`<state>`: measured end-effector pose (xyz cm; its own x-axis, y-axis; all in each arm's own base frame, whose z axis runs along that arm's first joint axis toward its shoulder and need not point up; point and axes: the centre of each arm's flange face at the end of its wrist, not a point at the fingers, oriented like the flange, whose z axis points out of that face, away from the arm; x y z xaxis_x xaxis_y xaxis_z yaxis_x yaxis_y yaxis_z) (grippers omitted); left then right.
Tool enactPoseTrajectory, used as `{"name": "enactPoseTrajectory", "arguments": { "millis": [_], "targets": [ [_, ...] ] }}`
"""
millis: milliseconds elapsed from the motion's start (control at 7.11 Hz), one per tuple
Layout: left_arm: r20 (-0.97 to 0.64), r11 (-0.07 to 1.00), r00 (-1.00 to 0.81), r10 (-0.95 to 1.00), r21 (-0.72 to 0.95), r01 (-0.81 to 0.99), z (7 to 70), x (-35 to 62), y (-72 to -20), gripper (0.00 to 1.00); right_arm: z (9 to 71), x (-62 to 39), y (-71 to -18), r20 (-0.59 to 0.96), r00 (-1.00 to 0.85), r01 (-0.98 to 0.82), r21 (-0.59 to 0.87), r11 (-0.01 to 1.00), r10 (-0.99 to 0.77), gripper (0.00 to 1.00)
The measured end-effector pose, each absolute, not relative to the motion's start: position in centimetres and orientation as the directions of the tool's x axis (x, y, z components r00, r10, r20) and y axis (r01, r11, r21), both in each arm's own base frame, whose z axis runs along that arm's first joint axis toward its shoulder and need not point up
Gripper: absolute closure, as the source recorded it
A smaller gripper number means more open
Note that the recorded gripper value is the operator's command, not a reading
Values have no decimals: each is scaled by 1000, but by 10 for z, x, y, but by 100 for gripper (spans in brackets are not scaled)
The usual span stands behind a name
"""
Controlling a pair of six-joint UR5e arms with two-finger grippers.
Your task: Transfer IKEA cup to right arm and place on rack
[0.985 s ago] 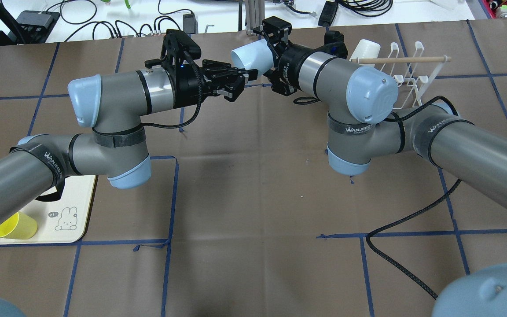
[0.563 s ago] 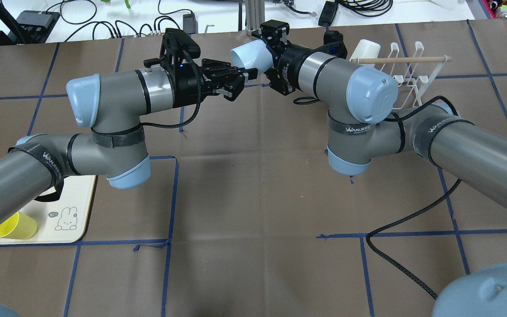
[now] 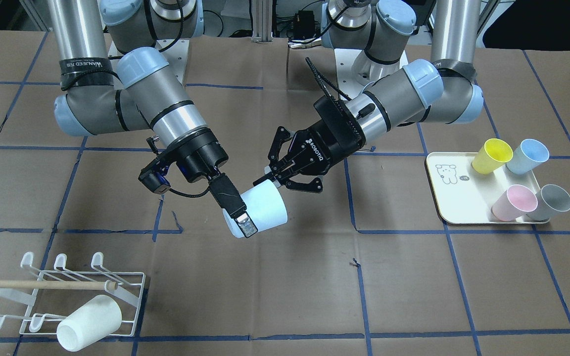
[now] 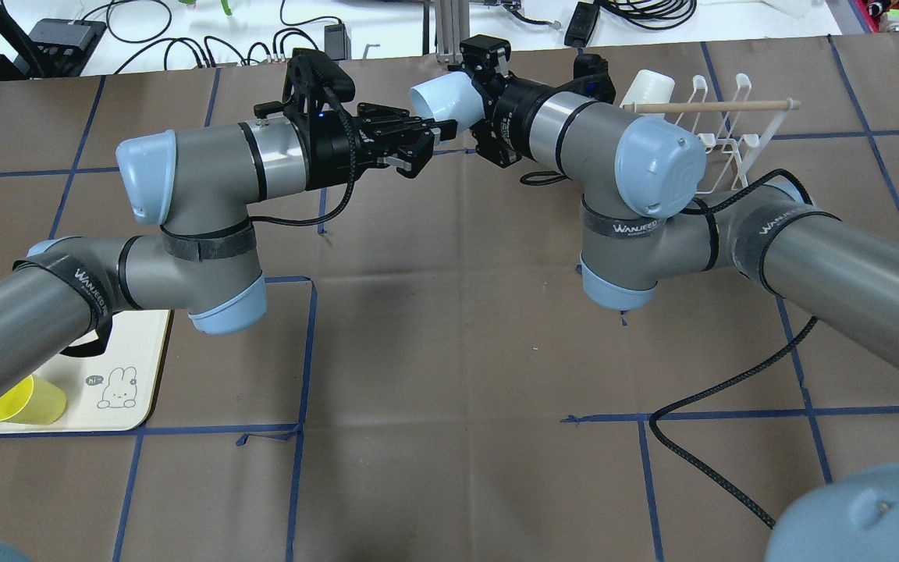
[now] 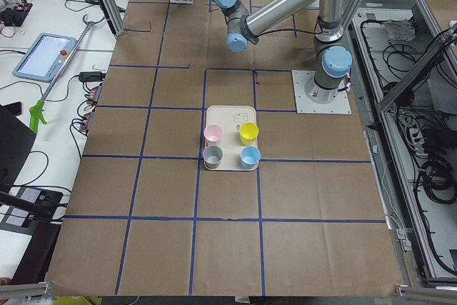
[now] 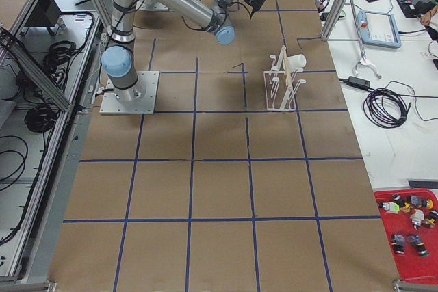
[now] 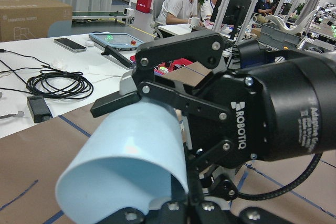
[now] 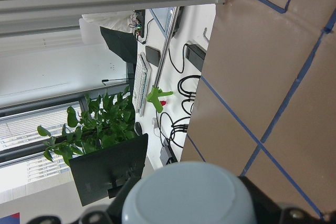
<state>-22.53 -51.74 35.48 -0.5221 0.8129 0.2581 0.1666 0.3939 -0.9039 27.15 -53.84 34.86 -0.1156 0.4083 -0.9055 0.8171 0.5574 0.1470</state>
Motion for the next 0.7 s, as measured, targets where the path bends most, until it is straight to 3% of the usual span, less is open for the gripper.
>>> {"name": "enactPoseTrajectory", "arguments": {
  "millis": [141, 422, 704],
  "targets": [
    [266, 401, -526, 808, -902, 160, 357, -225, -518, 30, 348, 272, -538, -905, -116, 816, 147, 558, 409, 56],
    [279, 415, -531, 800, -897, 154, 354, -225, -520, 2, 348, 272, -538, -905, -116, 817, 148, 558, 410, 56],
    [292, 424, -534, 794, -894, 143, 358, -225, -518, 1, 349, 271, -538, -906, -116, 817, 146, 558, 408, 56]
  ]
}}
